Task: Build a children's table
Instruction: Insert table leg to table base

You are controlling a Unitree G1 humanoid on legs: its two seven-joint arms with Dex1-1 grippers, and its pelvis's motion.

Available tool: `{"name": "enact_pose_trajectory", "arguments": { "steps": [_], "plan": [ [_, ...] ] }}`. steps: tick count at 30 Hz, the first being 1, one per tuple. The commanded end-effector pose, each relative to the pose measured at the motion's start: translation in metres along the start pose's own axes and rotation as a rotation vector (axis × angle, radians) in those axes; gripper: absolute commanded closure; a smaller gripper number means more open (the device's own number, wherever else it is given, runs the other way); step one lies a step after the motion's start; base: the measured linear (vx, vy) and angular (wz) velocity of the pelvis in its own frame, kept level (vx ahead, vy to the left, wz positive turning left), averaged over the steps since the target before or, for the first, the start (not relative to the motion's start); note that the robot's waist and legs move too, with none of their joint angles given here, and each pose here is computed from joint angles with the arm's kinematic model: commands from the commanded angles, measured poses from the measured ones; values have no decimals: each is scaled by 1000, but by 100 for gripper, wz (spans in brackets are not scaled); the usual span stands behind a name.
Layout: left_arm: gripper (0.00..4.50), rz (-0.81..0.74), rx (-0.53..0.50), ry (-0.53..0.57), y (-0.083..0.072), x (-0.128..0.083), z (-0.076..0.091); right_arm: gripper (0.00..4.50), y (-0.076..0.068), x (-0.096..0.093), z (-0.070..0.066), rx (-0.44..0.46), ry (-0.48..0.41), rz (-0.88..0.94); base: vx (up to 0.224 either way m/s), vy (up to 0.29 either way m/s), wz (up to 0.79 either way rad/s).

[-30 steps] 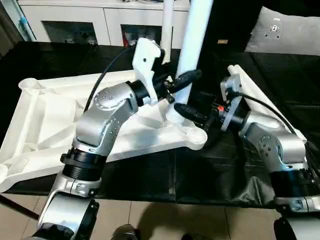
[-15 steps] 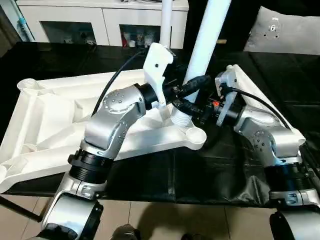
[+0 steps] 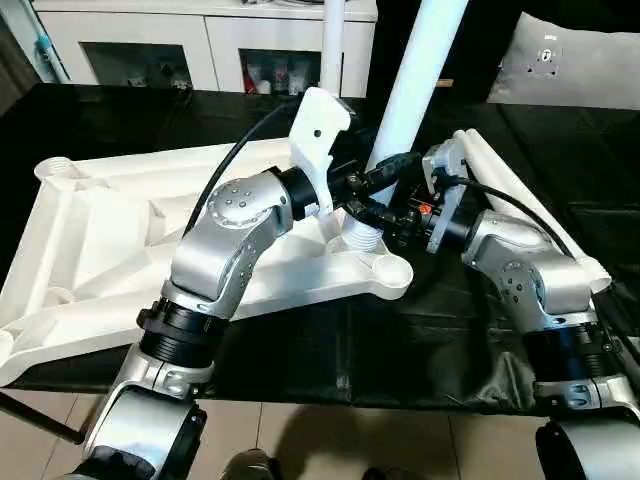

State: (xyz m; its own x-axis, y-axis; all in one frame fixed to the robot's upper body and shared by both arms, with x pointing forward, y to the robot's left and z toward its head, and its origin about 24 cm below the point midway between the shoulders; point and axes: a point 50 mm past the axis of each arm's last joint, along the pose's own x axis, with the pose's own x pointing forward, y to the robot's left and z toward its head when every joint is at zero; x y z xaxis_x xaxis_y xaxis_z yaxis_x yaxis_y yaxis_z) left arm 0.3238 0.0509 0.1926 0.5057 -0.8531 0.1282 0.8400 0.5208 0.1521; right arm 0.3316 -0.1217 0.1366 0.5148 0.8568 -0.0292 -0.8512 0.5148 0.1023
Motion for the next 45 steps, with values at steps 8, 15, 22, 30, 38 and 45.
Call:
{"name": "enact_pose_trajectory", "arguments": {
  "steps": [8,15,22,30,38,45],
  "plan": [
    [192,-73,-137,-53,-10,0,7,259,-5,-3,1,34,1,-34,0,0,0],
    [146,-151,-310,-203,-18,-3,18,261,-3,1,1,22,-30,-55,0,0,0],
    [94,-180,-451,-295,-20,-4,25,261,-1,1,1,34,-20,-36,0,0,0],
    [44,-76,-417,-272,-3,-22,19,261,-5,-11,-1,48,-65,-125,0,0,0],
    [44,26,-208,42,10,-55,-18,261,-10,-42,-10,51,2,-352,0,0,0],
    [44,-19,14,356,0,-68,-63,261,3,-54,-17,42,23,-351,0,0,0]
  ]
}}
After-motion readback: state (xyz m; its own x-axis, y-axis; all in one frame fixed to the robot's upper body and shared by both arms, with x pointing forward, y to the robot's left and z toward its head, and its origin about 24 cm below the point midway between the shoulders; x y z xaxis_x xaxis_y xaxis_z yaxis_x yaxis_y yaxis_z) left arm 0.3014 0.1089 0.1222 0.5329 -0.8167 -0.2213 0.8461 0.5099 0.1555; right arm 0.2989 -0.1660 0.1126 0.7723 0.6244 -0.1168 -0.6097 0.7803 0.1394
